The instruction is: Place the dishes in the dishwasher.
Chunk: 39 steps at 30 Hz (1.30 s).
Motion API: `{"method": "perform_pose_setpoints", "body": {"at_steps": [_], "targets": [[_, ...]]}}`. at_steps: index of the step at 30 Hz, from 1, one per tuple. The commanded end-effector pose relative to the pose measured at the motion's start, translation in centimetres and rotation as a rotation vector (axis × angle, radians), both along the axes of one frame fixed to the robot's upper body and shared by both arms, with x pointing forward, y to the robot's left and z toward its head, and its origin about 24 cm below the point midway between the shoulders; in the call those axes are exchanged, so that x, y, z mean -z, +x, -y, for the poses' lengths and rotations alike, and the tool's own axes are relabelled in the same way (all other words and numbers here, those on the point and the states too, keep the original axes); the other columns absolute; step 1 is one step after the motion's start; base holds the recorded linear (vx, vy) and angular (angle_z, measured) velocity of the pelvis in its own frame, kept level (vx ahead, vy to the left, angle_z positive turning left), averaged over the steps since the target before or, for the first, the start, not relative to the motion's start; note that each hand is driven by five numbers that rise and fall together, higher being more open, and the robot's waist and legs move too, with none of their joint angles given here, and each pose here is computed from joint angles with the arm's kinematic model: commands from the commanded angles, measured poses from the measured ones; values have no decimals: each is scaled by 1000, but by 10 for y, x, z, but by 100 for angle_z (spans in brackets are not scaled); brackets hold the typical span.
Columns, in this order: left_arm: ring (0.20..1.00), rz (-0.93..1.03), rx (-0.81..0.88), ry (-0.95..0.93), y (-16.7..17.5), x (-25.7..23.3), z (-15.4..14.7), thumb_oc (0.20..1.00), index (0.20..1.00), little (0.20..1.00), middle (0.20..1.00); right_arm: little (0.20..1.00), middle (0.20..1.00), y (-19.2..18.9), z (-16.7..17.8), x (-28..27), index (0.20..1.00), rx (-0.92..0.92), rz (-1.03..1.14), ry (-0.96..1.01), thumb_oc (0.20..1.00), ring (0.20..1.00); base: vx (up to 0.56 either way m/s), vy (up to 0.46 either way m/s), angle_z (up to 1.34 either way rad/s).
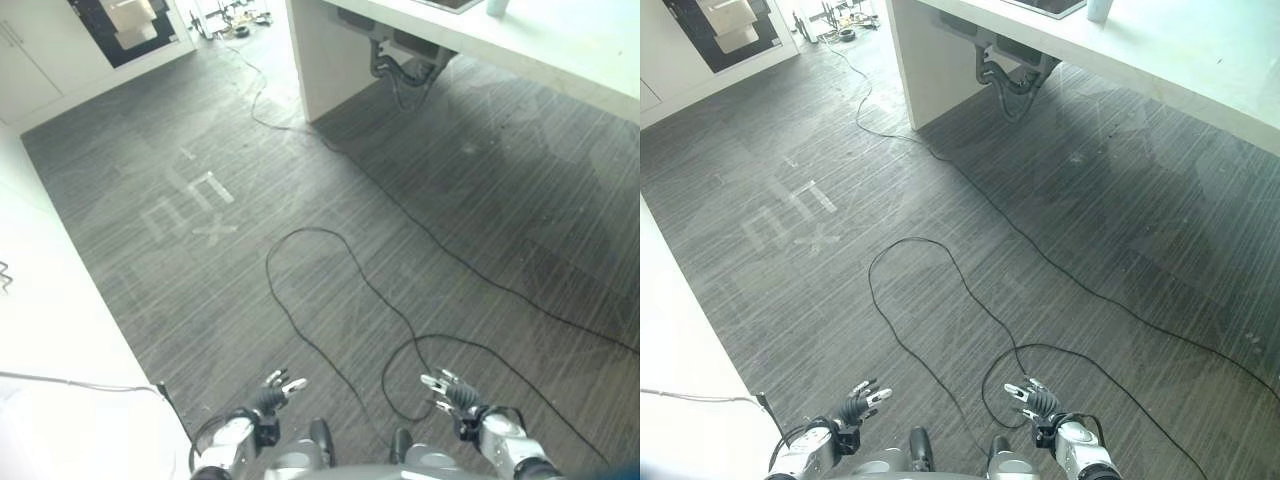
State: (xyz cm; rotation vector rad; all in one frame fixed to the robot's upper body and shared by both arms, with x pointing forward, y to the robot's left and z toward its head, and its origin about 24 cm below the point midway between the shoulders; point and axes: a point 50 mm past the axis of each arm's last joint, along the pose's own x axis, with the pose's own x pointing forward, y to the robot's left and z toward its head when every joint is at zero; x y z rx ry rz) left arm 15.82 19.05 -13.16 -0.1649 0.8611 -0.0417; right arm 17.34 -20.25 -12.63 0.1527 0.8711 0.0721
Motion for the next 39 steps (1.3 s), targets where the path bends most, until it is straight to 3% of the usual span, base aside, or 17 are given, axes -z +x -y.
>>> {"method": "perform_pose_setpoints", "body": {"at_steps": [1, 17, 30, 39], "targets": [[1000, 45, 6, -23, 14, -4, 9, 1000, 1000, 1000, 1000, 1000, 1000, 10, -5, -6, 1000, 1, 47, 36, 1000, 1000, 18, -132, 3], [1000, 138, -68, -77, 26, -13, 7, 1000, 1000, 1000, 1000, 1000, 1000, 27, -4, -21, 1000, -53, 138, 19, 1000, 1000, 65, -63, 4], [1000, 165, -82, -77, 21, -13, 2, 1000, 1000, 1000, 1000, 1000, 1000, 25, -5, -19, 1000, -24, 147, 31, 1000, 1000, 341, 218, -12], [1000, 263, -31, -26, 48, -35, -8, 1000, 1000, 1000, 1000, 1000, 1000, 30, -17, -26, 1000, 8, 200, 60, 1000, 1000, 349, 339, 12]]}}
